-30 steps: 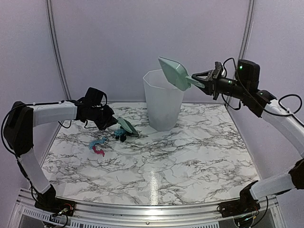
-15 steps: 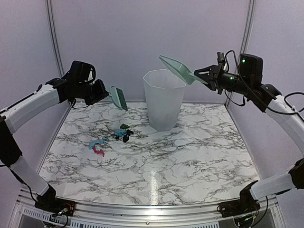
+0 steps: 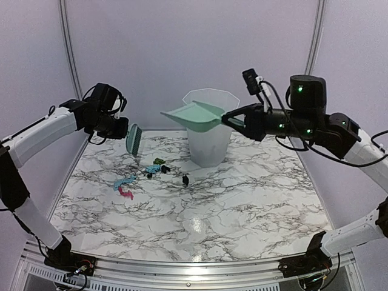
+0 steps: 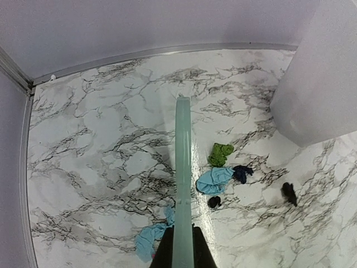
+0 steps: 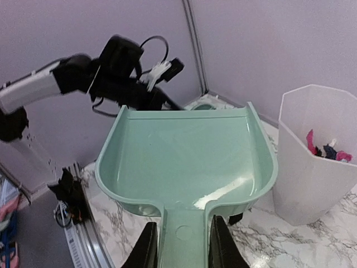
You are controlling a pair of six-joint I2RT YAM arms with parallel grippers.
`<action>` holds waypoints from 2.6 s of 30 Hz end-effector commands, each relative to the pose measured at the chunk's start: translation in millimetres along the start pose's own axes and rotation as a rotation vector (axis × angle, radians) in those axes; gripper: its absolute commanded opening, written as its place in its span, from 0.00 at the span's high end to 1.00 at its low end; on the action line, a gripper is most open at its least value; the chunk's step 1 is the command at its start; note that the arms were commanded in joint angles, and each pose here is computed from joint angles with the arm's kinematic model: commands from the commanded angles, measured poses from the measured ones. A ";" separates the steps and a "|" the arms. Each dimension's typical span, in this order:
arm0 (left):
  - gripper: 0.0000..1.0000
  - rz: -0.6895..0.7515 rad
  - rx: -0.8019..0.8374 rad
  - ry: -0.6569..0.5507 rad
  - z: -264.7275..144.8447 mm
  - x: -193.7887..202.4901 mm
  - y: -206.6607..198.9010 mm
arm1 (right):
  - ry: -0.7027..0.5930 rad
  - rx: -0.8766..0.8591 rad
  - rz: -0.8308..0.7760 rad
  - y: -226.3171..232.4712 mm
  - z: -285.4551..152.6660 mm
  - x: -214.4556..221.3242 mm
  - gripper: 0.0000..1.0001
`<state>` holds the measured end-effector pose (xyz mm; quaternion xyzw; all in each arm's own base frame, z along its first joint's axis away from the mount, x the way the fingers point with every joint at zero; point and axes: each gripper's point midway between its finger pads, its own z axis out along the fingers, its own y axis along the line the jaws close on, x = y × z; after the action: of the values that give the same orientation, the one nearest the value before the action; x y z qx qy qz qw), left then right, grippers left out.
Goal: Sweep away the paper scraps from the table
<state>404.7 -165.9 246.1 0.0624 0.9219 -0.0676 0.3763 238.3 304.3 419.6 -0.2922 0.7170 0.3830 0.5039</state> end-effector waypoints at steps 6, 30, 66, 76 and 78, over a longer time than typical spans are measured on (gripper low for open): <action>1.00 0.257 -0.053 0.142 55.7 23.3 4.3 | 0.452 0.168 -0.058 -19.5 5.5 157.5 1.00; 1.00 0.359 -0.013 0.206 95.0 35.5 -9.9 | 0.700 0.329 -0.222 -127.2 25.1 272.6 1.00; 1.00 0.406 0.191 0.313 56.0 116.0 -121.7 | 0.650 0.035 -0.135 -132.3 109.0 299.1 1.00; 1.00 0.421 0.239 0.317 31.2 137.0 -145.7 | 0.650 0.040 -0.148 -108.5 116.8 312.5 1.00; 1.00 0.424 0.249 0.312 26.2 138.2 -150.4 | 0.642 0.050 -0.152 -106.1 118.5 313.0 1.00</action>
<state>322.9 -310.5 141.4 0.3068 0.9150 -0.0784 0.2500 279.3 329.4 71.7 -0.4520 0.8215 0.2216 0.2679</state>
